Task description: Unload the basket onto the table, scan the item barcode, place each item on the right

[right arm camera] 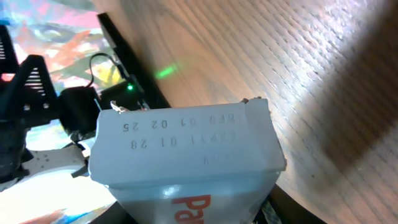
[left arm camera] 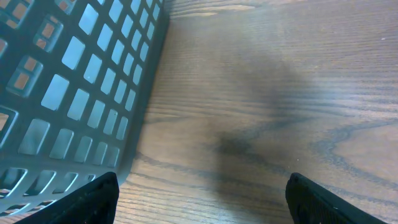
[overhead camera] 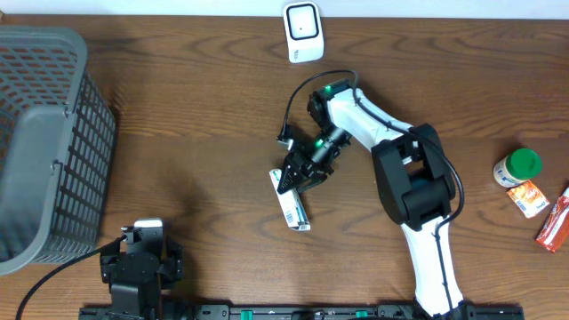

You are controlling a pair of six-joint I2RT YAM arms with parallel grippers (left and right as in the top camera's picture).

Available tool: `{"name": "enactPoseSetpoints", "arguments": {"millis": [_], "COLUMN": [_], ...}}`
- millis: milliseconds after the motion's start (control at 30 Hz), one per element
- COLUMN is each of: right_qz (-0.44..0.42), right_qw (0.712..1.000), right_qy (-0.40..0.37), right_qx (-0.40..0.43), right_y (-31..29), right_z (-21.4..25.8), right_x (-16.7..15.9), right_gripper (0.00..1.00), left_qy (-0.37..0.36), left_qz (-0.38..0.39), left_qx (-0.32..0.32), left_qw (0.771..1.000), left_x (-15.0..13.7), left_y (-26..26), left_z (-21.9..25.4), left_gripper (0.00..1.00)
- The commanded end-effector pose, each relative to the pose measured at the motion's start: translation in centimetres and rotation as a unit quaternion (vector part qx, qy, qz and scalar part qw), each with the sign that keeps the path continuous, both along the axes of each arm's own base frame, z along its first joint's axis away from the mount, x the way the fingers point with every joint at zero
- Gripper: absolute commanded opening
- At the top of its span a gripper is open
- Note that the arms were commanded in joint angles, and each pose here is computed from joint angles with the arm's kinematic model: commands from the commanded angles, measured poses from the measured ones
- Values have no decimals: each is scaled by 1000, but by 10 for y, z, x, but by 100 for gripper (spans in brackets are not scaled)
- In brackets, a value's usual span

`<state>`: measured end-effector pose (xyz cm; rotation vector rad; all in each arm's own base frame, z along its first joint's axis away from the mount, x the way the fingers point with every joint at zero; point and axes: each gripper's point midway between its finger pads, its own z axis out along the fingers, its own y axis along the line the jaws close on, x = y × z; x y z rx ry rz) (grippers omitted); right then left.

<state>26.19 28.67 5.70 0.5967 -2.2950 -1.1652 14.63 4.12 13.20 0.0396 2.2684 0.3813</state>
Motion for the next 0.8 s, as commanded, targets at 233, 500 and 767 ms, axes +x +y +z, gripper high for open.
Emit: {"name": "enactPoseSetpoints", "arguments": {"millis": [233, 500, 767], "right_qz": [-14, -63, -106], "right_qw": [997, 978, 948], "right_qy": [-67, -186, -286], "right_qx": [-36, -71, -87], "right_y": [1, 12, 12], "right_z": [-14, 6, 33], "right_x": [32, 101, 156], "right_gripper": [39, 45, 49], "left_qy": [-5, -5, -5], "left_qz": [5, 5, 5], "left_qx": [-3, -3, -3], "left_qw": [1000, 1000, 1000], "left_x": [0, 0, 0], "left_y": [1, 1, 1], "left_z": [3, 3, 3], "left_gripper": [86, 86, 86]}}
